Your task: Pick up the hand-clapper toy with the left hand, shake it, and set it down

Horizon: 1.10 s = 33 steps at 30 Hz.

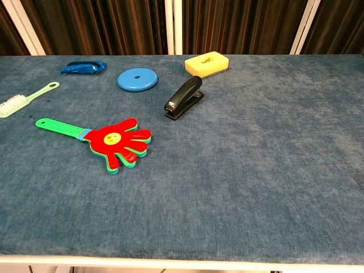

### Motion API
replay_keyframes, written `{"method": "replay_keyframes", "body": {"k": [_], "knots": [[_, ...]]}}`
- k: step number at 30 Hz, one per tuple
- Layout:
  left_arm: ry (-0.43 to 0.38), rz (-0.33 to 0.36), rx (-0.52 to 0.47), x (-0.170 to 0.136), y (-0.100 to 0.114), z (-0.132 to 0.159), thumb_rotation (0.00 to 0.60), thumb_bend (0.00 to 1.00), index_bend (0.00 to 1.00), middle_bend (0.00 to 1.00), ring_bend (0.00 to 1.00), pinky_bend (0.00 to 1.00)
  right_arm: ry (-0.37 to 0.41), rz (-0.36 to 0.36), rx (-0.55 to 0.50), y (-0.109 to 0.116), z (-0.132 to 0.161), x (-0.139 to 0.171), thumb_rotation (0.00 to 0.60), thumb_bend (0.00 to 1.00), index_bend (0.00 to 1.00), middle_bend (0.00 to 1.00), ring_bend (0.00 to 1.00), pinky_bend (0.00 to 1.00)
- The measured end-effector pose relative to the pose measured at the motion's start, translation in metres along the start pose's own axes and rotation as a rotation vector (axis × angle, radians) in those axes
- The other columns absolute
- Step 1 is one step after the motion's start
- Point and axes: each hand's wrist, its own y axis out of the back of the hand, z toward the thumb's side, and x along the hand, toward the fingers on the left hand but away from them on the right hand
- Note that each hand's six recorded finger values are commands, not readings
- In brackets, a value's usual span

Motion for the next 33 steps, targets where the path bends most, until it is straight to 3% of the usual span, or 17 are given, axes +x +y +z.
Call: {"method": "replay_keyframes", "body": {"k": [11,15,21,28,33], "knots": [[-0.019,0.000,-0.006,-0.001,-0.001,0.005,0.600,0.11,0.06,0.06,0.00,0.00,0.000,-0.002,0.001,0.001,-0.001,-0.001,0.600,0.31,0.00,0.00,0.00,0.00],[-0.058,-0.002,-0.038,0.003,-0.002,0.014,0.600,0.12,0.11,0.09,0.00,0.05,-0.008,-0.003,0.005,0.002,-0.005,-0.001,0.600,0.31,0.00,0.00,0.00,0.00],[-0.209,-0.024,-0.053,0.017,-0.011,0.047,0.600,0.13,0.14,0.12,0.00,0.12,-0.014,-0.020,0.014,0.009,-0.009,-0.002,0.600,0.32,0.00,0.00,0.00,0.00],[-0.354,-0.173,-0.115,0.052,-0.052,0.094,0.600,0.13,0.14,0.12,0.00,0.12,-0.028,-0.029,0.008,0.014,-0.015,-0.002,0.600,0.31,0.00,0.00,0.00,0.00],[-0.478,-0.225,-0.122,0.074,-0.075,0.138,0.600,0.13,0.15,0.13,0.02,0.19,-0.046,-0.034,0.009,0.016,-0.021,-0.004,0.600,0.32,0.00,0.00,0.00,0.00]]}}
